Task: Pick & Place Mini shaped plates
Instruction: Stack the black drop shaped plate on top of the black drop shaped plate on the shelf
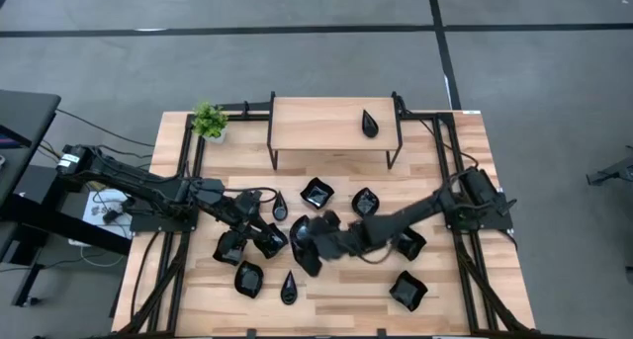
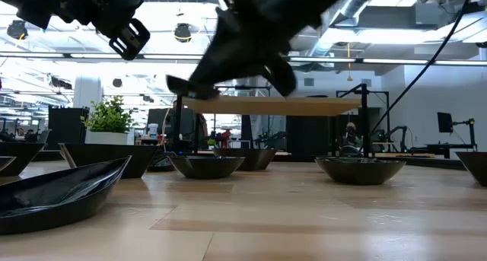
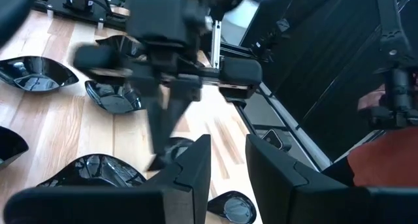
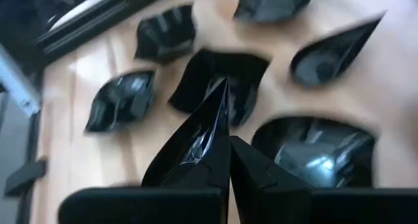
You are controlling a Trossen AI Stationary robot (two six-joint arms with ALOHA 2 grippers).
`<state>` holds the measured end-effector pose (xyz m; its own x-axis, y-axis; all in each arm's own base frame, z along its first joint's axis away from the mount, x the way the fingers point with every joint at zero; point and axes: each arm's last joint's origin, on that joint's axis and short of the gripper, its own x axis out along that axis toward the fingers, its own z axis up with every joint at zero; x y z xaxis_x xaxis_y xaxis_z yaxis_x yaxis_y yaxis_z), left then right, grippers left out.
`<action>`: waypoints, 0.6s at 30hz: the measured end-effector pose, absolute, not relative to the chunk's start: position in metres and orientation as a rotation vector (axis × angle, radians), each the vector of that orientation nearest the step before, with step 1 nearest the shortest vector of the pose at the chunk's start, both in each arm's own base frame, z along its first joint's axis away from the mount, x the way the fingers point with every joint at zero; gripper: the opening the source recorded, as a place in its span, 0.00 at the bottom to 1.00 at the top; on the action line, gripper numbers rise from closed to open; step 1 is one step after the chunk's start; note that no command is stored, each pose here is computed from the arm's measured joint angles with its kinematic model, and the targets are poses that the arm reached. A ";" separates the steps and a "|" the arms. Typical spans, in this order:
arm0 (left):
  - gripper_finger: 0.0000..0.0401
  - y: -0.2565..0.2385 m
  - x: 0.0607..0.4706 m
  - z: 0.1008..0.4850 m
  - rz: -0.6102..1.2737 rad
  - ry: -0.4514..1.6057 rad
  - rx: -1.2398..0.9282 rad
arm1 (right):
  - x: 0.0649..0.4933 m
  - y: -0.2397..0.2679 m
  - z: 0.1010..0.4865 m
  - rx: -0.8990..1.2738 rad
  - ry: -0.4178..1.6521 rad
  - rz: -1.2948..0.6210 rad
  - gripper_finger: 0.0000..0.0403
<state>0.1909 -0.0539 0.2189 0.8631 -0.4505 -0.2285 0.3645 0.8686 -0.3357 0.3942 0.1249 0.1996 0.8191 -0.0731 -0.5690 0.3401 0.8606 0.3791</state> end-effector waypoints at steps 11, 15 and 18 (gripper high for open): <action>0.24 -0.054 0.191 0.219 -0.434 0.305 -0.288 | 0.420 0.059 0.251 0.371 0.654 -0.363 0.00; 0.24 -0.054 0.191 0.220 -0.434 0.300 -0.289 | 0.426 0.038 0.270 0.371 0.648 -0.354 0.00; 0.24 -0.054 0.191 0.220 -0.434 0.299 -0.289 | 0.426 0.023 0.283 0.356 0.665 -0.383 0.00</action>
<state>0.1911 -0.0539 0.2197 0.8652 -0.4506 -0.2202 0.3669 0.8680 -0.3346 0.4263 0.0234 0.2826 0.7230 -0.2273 -0.6523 0.4501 0.8713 0.1953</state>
